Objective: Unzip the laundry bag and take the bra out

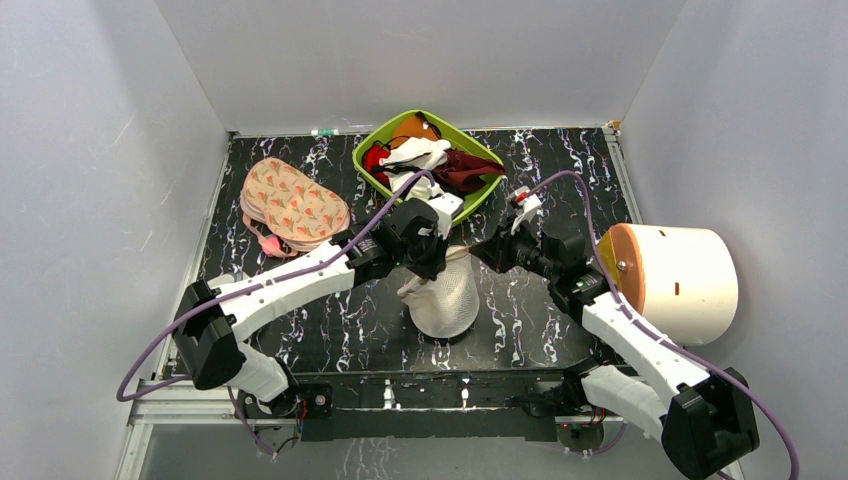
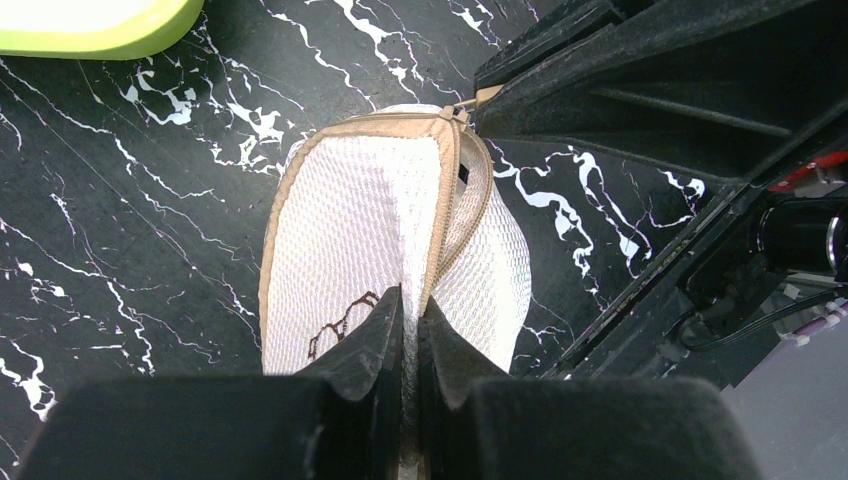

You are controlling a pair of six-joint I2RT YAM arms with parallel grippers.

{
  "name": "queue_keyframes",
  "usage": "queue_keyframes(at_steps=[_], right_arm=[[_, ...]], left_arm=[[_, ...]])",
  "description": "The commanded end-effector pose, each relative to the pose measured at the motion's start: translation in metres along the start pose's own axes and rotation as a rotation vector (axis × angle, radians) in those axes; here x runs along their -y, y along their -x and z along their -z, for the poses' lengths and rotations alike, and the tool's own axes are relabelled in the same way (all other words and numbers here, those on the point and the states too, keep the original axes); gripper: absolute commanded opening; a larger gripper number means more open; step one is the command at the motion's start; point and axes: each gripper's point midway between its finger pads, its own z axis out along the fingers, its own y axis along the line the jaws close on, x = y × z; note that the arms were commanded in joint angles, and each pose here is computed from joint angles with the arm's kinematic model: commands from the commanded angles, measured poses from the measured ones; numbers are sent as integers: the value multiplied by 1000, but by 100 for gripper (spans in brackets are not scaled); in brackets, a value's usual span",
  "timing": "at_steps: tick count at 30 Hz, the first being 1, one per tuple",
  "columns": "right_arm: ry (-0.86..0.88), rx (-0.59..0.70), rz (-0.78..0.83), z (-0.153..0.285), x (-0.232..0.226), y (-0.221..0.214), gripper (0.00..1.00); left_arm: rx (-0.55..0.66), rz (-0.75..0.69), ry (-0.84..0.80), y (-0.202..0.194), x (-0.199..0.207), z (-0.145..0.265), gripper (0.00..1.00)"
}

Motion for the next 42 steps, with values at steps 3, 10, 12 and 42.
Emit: queue_keyframes(at_steps=[3, 10, 12, 42], right_arm=[[-223, 97, 49, -4, 52, 19, 0], [-221, 155, 68, -10, 57, 28, 0], [-168, 193, 114, -7, 46, 36, 0], [307, 229, 206, 11, -55, 53, 0]], left_arm=[[42, -115, 6, -2, -10, 43, 0], [166, -219, -63, -4, -7, 67, 0], [176, -217, -28, -3, -13, 68, 0], [78, 79, -59, 54, 23, 1, 49]])
